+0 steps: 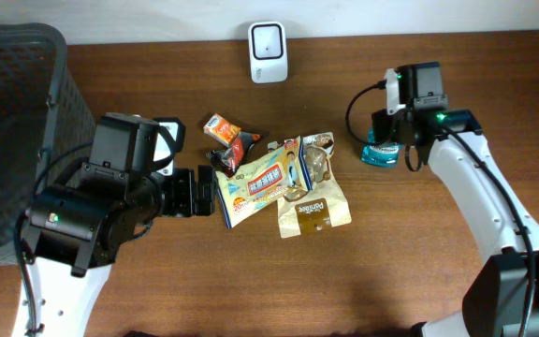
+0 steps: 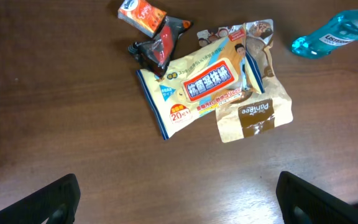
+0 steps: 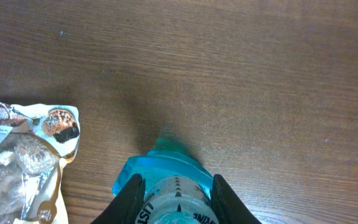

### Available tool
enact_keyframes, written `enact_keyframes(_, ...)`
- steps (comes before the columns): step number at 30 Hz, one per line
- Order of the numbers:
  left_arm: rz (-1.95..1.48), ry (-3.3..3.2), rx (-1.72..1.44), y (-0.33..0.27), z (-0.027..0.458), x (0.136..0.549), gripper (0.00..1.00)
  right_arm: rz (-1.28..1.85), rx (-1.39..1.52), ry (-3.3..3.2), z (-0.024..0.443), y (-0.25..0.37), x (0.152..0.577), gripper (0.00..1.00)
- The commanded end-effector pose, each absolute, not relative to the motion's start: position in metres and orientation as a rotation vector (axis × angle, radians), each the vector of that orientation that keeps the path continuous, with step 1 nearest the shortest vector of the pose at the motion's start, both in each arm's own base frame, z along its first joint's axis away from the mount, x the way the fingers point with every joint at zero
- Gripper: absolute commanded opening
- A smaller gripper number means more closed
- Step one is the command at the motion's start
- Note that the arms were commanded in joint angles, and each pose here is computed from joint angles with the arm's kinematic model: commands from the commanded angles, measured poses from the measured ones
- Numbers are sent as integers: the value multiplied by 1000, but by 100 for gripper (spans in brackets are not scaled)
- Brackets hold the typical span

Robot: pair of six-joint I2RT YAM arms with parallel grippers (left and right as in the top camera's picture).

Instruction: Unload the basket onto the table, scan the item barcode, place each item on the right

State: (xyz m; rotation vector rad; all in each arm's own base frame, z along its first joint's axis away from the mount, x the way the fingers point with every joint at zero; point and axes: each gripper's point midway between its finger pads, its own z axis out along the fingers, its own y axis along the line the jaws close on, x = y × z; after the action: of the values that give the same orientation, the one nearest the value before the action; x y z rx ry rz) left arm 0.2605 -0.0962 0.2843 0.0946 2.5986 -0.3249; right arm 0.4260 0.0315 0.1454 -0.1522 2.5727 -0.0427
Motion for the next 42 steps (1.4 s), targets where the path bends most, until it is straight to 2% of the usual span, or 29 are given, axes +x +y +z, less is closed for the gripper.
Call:
enact_keyframes(1,-311,2590,105,-94,287,261,99,55,-192,2606,132,44,424,27)
enact_keyframes(4,-311,2590,105,-94,287,261,99,60,-193,2605,132,44,424,40)
enact_keyframes(5,-312,2590,105,-94,287,261,99,59,-193,2606,132,44,424,51)
enact_keyframes(9,-311,2590,105,-94,287,261,99,61,-186,2600,143,44,425,84)
enact_keyframes(11,-311,2590,105,-94,287,261,99,58,-185,2591,154,44,428,91)
enact_keyframes(14,-311,2590,105,-94,287,261,99,30,-65,2582,186,37,431,93)
enact_keyframes(16,-311,2590,105,-94,287,261,99,13,24,2585,207,31,428,98)
enact_keyframes(20,-311,2590,105,-94,287,261,99,38,141,2611,239,30,413,99)
enact_keyframes(25,-311,2590,105,-94,287,261,99,63,314,2676,258,26,372,99)
enact_keyframes(32,-311,2590,105,-94,287,261,99,65,337,2687,281,21,314,99)
enact_keyframes(37,-311,2590,105,-94,287,261,99,80,364,2658,275,18,282,99)
enact_keyframes(42,-311,2590,105,-94,287,261,99,123,441,2682,226,22,271,99)
